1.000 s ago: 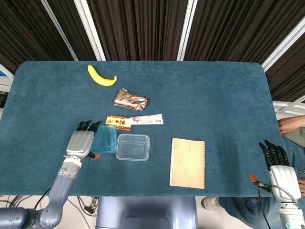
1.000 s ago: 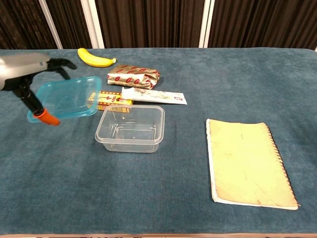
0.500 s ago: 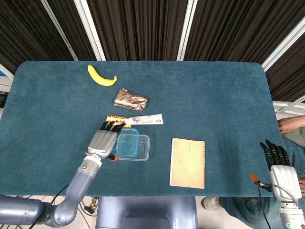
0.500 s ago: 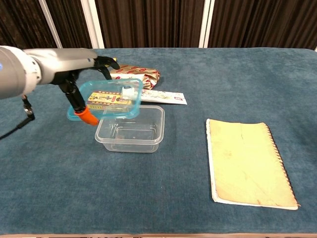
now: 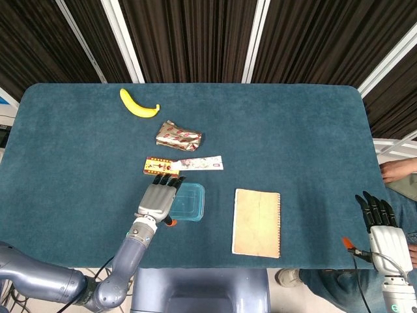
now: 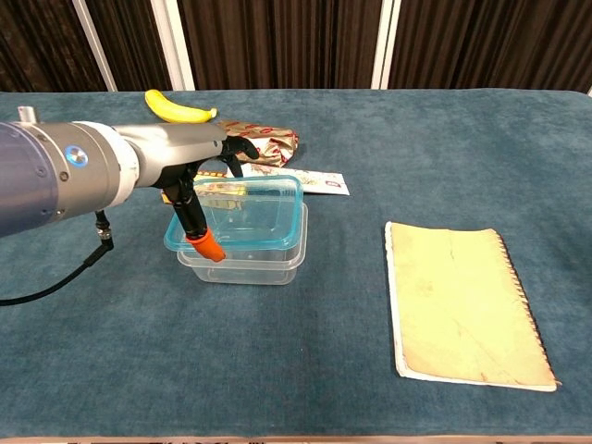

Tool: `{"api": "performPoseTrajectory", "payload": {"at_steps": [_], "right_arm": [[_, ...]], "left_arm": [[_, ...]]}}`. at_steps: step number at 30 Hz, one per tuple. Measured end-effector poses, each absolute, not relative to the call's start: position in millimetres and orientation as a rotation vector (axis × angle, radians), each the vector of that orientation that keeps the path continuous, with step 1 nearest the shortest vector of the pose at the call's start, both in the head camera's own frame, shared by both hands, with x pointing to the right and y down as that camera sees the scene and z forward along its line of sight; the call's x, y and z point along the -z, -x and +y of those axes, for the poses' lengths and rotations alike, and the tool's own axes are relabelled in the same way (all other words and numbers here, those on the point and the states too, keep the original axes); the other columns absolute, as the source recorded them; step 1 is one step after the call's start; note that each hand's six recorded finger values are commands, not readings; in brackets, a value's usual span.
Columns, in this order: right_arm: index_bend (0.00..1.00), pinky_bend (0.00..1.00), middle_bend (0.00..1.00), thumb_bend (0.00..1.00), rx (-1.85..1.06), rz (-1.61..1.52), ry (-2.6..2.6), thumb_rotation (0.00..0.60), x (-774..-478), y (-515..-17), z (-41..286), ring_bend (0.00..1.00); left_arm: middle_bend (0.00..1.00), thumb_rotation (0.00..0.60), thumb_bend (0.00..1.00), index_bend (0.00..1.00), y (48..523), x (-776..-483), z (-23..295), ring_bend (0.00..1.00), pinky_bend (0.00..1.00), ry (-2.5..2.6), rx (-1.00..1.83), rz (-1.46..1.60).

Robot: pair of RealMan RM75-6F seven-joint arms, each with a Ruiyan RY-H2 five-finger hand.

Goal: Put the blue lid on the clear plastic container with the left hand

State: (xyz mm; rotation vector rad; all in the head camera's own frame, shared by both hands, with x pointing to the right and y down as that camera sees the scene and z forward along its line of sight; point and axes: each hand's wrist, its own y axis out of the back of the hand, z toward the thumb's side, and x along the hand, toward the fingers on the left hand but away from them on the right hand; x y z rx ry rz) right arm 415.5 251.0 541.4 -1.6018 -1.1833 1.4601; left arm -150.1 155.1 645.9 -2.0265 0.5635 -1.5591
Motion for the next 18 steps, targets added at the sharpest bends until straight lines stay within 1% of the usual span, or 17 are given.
{"api": "performPoseTrajectory", "payload": {"at_steps": [18], "right_arm": [[0.02,0.0,0.0,0.27,-1.466,-1.186,1.602,0.6,-542,-416,251,0.0]], "left_arm": [[0.24,0.6,0.12,0.05,146,-661,153,0.0,0.0,1.967,1.614,0.53]]}}
